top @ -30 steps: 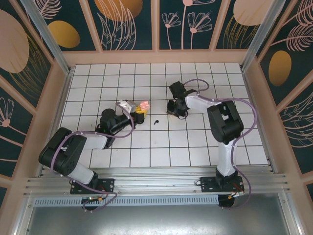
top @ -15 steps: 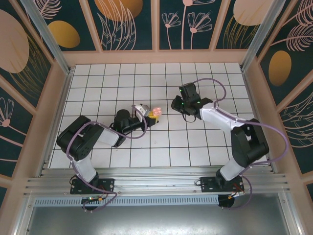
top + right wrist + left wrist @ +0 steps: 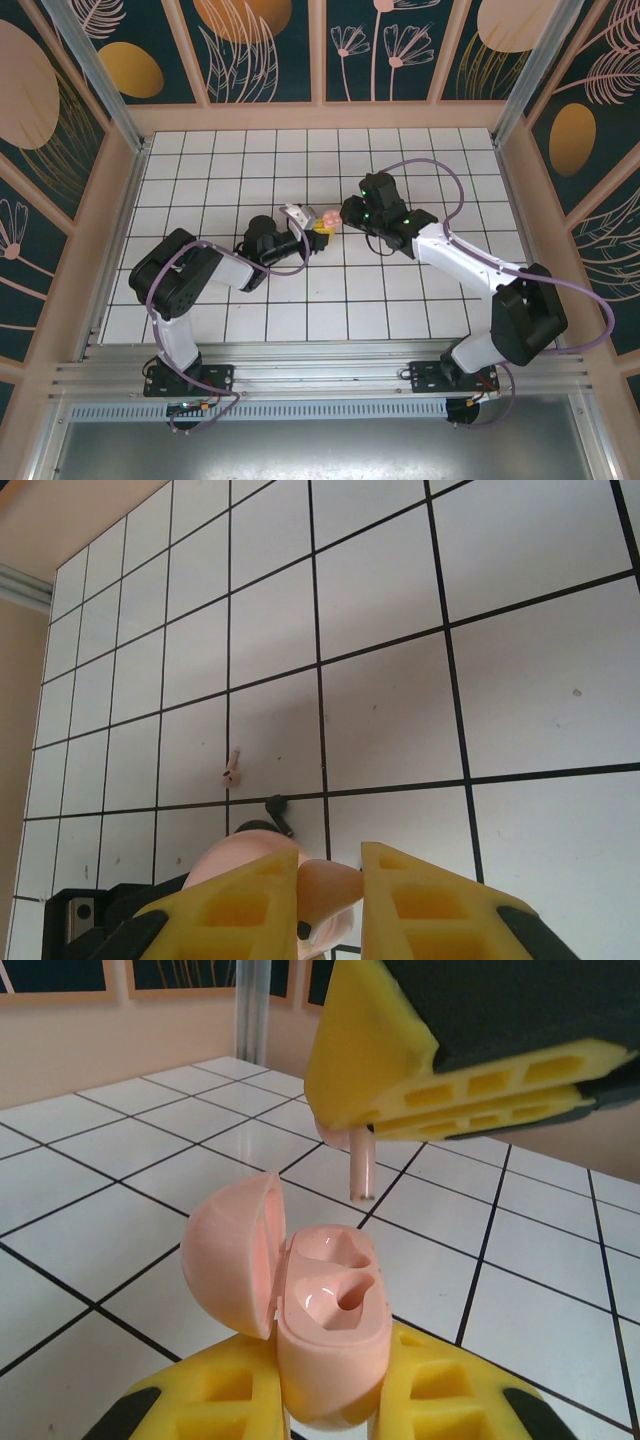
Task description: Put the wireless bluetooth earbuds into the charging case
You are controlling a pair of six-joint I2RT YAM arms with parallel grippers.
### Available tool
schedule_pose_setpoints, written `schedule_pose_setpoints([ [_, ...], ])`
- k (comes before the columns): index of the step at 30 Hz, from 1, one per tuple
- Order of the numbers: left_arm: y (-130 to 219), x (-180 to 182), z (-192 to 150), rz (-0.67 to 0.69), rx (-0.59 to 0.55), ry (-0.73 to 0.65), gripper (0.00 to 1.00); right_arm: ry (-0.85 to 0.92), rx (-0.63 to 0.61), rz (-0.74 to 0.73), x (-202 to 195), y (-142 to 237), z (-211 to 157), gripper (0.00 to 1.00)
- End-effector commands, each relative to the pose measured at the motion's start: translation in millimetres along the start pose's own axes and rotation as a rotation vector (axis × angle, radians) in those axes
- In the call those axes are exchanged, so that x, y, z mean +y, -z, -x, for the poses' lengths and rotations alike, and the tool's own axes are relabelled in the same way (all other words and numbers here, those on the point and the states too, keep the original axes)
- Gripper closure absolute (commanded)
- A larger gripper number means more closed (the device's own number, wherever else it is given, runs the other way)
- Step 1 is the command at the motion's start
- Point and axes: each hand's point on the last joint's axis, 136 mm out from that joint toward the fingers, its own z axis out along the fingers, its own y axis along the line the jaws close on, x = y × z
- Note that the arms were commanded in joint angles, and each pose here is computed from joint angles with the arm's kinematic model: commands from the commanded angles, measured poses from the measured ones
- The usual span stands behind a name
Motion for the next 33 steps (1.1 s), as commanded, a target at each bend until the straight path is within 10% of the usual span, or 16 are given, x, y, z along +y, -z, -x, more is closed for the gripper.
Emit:
schedule_pose_setpoints([
  [1, -6.9, -5.1, 4.2, -0.035, -0.012, -0.002, 0.94, 0.008, -0.066, 0.002, 6.9, 5.1, 11.5, 0.81],
  [33, -11.9, -8.5, 30.2, -0.049, -0.066, 0.028, 0.93, 0.132, -0.065, -0.077, 12.4, 0.7, -3.0, 0.81],
])
